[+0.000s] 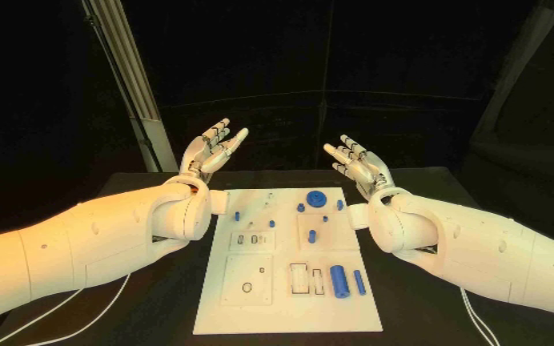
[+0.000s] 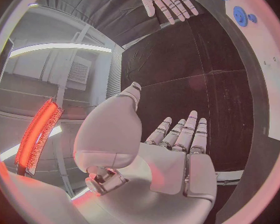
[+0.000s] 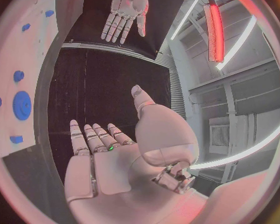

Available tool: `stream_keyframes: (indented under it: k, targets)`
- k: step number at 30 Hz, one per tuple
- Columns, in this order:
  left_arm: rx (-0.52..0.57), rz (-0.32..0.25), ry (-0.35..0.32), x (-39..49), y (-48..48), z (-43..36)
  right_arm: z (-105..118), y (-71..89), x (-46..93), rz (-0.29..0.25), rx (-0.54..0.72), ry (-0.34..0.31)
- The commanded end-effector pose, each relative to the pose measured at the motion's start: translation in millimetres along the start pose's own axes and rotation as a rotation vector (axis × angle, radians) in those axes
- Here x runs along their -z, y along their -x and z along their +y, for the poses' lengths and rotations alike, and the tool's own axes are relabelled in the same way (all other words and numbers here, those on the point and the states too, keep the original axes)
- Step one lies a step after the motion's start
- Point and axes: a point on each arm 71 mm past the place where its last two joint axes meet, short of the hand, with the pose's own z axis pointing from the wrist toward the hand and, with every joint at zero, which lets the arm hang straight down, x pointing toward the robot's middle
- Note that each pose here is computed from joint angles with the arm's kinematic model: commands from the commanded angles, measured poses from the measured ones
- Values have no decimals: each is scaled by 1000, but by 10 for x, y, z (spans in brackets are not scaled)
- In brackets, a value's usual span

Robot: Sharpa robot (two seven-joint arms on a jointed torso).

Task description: Assemble the parts on the task board

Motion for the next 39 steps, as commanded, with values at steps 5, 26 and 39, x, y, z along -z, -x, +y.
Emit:
stream_keyframes:
  k: [5, 26, 39]
  targets:
    - [75, 61, -64, -28, -31, -63, -50, -129, -42, 268, 42, -22]
    - [102, 72, -53, 86, 219, -95, 138, 274, -169, 191, 489, 181]
    - [157, 183, -51, 315, 161, -203, 420, 179, -367, 341, 1047, 208]
